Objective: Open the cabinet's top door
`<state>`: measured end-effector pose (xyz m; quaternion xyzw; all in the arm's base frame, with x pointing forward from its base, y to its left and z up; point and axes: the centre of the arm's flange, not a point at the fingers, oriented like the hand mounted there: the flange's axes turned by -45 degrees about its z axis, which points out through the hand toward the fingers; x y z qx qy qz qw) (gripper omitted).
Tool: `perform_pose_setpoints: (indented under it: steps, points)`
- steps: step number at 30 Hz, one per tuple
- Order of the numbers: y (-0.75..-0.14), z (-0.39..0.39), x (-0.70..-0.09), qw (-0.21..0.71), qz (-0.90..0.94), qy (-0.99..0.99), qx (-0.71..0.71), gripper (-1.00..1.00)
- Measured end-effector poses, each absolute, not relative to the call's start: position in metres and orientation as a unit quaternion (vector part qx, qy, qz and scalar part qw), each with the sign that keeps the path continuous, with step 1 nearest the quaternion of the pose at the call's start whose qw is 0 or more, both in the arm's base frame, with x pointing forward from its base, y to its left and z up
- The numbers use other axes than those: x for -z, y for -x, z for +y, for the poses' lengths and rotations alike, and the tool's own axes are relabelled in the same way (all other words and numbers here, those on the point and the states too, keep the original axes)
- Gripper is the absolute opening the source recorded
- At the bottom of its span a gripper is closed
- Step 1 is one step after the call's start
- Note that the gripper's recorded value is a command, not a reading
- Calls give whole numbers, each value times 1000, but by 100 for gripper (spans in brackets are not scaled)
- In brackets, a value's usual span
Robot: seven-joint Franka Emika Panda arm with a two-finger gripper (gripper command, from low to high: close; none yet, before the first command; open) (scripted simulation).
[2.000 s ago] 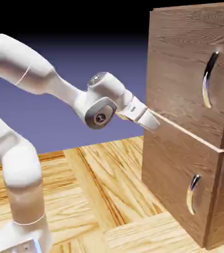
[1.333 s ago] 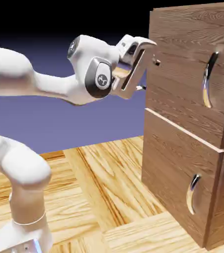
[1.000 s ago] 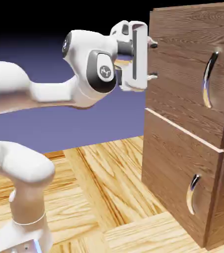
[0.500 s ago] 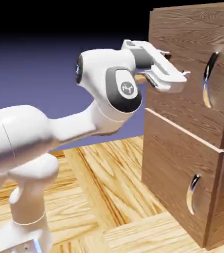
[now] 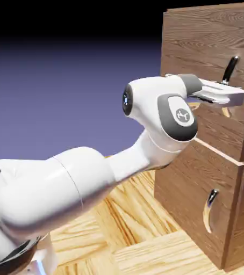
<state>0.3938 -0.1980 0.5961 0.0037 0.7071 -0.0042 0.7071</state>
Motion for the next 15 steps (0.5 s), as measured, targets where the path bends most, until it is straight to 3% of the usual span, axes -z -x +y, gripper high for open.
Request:
perform_pose_setpoints:
  steps: [15]
  points:
    - [-251,-103,-596,691,690,-152,152,-100]
